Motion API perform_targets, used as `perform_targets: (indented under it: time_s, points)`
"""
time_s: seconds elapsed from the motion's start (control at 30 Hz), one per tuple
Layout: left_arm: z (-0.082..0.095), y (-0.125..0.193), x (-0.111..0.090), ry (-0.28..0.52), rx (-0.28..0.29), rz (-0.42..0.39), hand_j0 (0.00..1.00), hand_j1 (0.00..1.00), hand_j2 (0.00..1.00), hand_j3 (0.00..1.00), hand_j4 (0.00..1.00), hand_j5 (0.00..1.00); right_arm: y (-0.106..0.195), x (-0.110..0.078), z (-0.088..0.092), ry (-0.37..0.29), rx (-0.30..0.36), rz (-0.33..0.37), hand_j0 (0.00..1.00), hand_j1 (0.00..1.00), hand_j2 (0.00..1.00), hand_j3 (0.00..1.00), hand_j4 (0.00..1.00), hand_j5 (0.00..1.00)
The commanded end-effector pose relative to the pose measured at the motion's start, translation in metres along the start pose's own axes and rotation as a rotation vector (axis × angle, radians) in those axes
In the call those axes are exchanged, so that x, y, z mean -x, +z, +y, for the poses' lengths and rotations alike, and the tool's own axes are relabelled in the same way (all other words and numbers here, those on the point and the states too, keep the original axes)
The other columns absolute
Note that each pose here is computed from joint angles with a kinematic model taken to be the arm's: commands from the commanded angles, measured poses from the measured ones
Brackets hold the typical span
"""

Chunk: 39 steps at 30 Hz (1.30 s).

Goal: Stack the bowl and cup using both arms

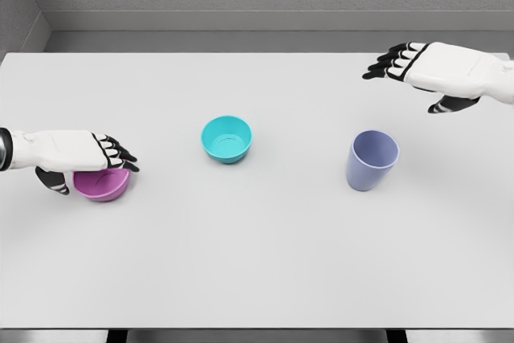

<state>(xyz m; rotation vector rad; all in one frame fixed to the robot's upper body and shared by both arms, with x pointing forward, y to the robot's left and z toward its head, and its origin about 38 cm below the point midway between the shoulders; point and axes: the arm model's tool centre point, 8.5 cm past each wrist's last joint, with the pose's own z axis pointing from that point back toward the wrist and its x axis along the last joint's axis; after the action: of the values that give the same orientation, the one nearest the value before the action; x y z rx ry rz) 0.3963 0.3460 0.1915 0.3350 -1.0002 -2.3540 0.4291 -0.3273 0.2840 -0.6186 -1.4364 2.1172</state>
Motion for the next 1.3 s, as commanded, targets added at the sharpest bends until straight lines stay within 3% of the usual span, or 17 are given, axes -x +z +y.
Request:
perform_targets:
  time_s: [0.0, 0.17, 0.3, 0.83, 1.13, 1.27]
  points:
    - [-0.001, 0.000, 0.000, -0.003, 0.006, 0.003, 1.00, 1.00, 1.00, 1.00, 1.00, 1.00, 0.001, 0.001, -0.001, -0.004, 0.006, 0.003, 1.00, 1.00, 1.00, 1.00, 1.00, 1.00]
    - [-0.001, -0.002, -0.001, -0.002, 0.005, -0.003, 0.91, 0.91, 0.91, 0.91, 0.91, 0.91, -0.004, 0.001, 0.001, -0.030, 0.021, -0.002, 1.00, 1.00, 1.00, 1.00, 1.00, 1.00]
    - [-0.001, -0.002, -0.001, -0.002, 0.004, -0.004, 0.82, 0.82, 0.82, 0.82, 0.82, 0.82, 0.006, 0.014, -0.003, -0.050, 0.060, 0.041, 1.00, 1.00, 1.00, 1.00, 1.00, 1.00]
    - [0.001, -0.002, -0.001, 0.001, -0.003, -0.007, 0.54, 0.54, 0.54, 0.54, 0.54, 0.54, 0.000, 0.009, 0.008, -0.062, 0.036, 0.026, 1.00, 1.00, 1.00, 1.00, 1.00, 1.00]
    - [0.006, -0.006, -0.003, -0.003, -0.018, -0.016, 0.53, 0.53, 0.53, 0.53, 0.53, 0.53, 0.000, 0.008, 0.010, -0.065, 0.036, 0.024, 1.00, 1.00, 1.00, 1.00, 1.00, 1.00]
    - [0.029, -0.013, -0.006, -0.035, -0.066, -0.033, 0.53, 0.53, 0.53, 0.53, 0.53, 0.53, -0.001, 0.007, 0.010, -0.067, 0.036, 0.023, 1.00, 1.00, 1.00, 1.00, 1.00, 1.00]
